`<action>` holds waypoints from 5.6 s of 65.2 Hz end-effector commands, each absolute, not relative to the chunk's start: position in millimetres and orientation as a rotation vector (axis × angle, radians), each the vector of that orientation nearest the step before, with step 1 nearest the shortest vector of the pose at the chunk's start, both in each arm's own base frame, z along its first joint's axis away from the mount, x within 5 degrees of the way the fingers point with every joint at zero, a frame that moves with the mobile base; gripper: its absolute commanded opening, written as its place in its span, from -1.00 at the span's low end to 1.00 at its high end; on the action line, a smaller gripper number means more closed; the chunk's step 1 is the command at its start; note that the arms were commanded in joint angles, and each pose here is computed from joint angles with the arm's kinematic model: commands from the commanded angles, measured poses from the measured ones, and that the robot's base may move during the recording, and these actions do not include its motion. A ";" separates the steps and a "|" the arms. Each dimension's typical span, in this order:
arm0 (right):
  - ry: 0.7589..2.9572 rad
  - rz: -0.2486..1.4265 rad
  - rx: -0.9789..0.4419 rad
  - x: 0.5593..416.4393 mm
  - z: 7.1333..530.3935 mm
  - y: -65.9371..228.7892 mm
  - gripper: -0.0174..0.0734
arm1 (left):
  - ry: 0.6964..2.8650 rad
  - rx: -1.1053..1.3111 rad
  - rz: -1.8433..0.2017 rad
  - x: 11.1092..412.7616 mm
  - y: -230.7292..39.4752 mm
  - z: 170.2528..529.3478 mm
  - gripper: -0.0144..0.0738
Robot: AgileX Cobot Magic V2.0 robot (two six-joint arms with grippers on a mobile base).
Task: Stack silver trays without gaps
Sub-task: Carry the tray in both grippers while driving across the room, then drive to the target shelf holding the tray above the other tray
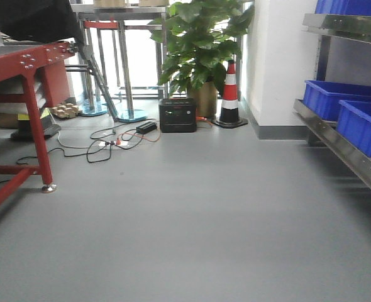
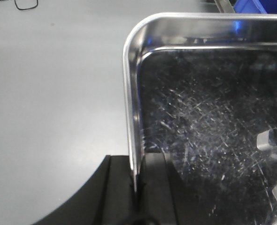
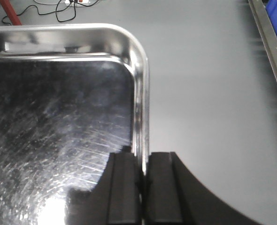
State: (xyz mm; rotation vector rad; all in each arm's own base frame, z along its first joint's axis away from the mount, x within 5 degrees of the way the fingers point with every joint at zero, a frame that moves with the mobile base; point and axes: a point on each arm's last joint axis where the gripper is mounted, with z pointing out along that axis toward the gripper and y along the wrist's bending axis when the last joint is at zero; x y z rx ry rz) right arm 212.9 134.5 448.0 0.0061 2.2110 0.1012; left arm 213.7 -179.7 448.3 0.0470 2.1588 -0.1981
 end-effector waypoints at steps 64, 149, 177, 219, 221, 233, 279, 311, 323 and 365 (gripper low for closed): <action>2.138 0.188 -0.033 213.3 456.0 140.7 -0.65 | 2.099 0.091 -0.239 212.9 -184.1 455.7 -0.71; 2.127 0.198 -0.038 213.7 456.8 141.6 -0.65 | 1.972 0.115 -0.076 219.4 -175.0 465.3 -0.71; 2.116 0.209 -0.043 214.1 457.7 142.4 -0.65 | 1.972 0.115 -0.076 219.4 -175.0 465.3 -0.71; 2.024 0.292 -0.082 216.7 465.4 149.3 -0.65 | 1.972 0.115 -0.076 219.4 -175.0 465.3 -0.71; 2.020 0.297 -0.084 216.8 465.8 149.6 -0.65 | 1.972 0.115 -0.076 219.4 -175.0 465.3 -0.71; 1.995 0.318 -0.094 217.3 467.9 151.4 -0.65 | 1.972 0.115 -0.076 219.4 -175.0 465.3 -0.71; 1.889 0.408 -0.136 219.0 476.9 159.1 -0.65 | 1.972 0.115 -0.076 219.4 -175.0 465.3 -0.71; 1.889 0.408 -0.136 219.0 476.9 159.1 -0.65 | 1.972 0.115 -0.076 219.4 -175.0 465.3 -0.71; 1.889 0.408 -0.136 219.0 476.9 159.1 -0.65 | 1.972 0.115 -0.076 219.4 -175.0 465.3 -0.71; 1.889 0.408 -0.136 219.0 476.9 159.1 -0.65 | 1.972 0.115 -0.076 219.4 -175.0 465.3 -0.71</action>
